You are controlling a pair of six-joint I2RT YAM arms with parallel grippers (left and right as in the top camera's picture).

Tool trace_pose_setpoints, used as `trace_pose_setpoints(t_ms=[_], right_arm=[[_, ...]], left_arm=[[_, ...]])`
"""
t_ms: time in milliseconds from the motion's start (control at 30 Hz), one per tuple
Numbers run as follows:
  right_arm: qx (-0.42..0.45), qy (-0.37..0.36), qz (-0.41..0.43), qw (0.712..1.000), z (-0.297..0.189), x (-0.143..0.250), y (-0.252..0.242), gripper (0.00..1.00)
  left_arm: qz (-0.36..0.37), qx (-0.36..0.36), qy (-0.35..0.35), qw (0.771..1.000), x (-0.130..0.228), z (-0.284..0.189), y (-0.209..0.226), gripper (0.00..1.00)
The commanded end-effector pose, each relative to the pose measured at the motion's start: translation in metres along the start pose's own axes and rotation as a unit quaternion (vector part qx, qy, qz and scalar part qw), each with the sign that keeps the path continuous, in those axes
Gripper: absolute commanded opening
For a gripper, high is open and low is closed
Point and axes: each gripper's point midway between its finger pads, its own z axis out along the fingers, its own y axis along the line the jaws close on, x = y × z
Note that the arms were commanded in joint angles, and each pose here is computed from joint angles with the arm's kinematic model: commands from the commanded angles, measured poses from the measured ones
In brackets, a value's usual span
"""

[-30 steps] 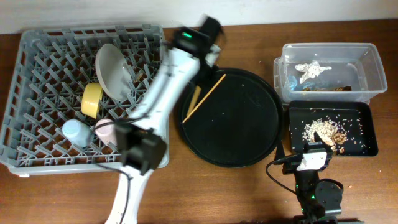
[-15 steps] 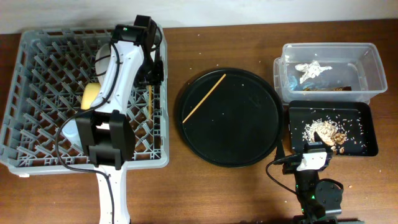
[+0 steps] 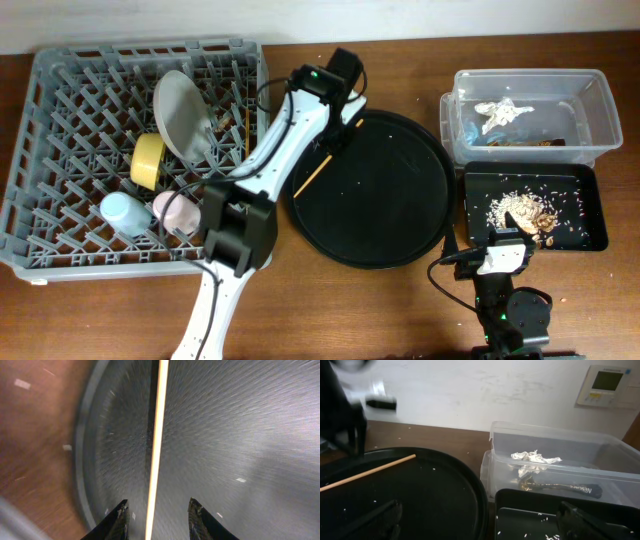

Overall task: Sort waste into correct bins and load items into the dishwasher rack
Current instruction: 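Grasp the second chopstick and place it in the rack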

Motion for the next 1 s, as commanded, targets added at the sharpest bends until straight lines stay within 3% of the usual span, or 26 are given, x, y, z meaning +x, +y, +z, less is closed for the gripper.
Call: trace_pose_setpoints(t_ms=[0,100,200,333,433,467,500,567,733,833,900,967], right_arm=[[0.001,0.003,-0.002,1.000,0.000,0.004,-0.001,0.98],[0.001,0.003,-0.002,1.000,0.000,0.004,-0.001,0.98],[0.001,0.003,-0.002,1.000,0.000,0.004,-0.001,0.99],[0.001,0.003,-0.002,1.000,0.000,0.004,-0.001,0.99],[0.001,0.003,-0.002,1.000,0.000,0.004,-0.001,0.98],[0.001,0.003,-0.002,1.000,0.000,0.004,-0.001,0.99],[0.001,0.003,-0.002,1.000,0.000,0.004,-0.001,0.99],[0.001,0.003,-0.002,1.000,0.000,0.004,-0.001,0.98],[0.001,0.003,-0.002,1.000,0.000,0.004,-0.001,0.98],[0.001,0.003,-0.002,1.000,0.000,0.004,-0.001,0.99],[0.001,0.003,-0.002,1.000,0.000,0.004,-0.001,0.98],[0.001,0.003,-0.002,1.000,0.000,0.004,-0.001,0.98]], left_arm=[[0.010,-0.006,0.035,0.999,0.011,0.034,0.008,0.36],[0.009,-0.004,0.052,0.999,0.017,0.049,0.008,0.27],[0.012,0.000,0.072,0.997,0.026,0.056,0.004,0.00],[-0.015,0.005,0.080,0.997,0.030,0.037,0.001,0.00],[-0.039,0.028,0.032,0.998,0.011,-0.018,0.003,0.00],[-0.041,0.029,0.010,0.999,0.004,-0.040,0.006,0.03],[-0.030,0.027,0.000,0.999,0.002,-0.049,0.006,0.18],[-0.017,0.020,0.014,1.000,0.006,-0.041,0.005,0.27],[-0.018,0.024,0.061,0.998,0.030,0.023,0.003,0.35],[-0.019,0.026,0.079,0.996,0.044,0.050,0.002,0.34],[-0.019,0.027,0.084,0.996,0.047,0.052,0.001,0.25],[-0.019,0.027,0.084,0.996,0.047,0.052,0.001,0.03]])
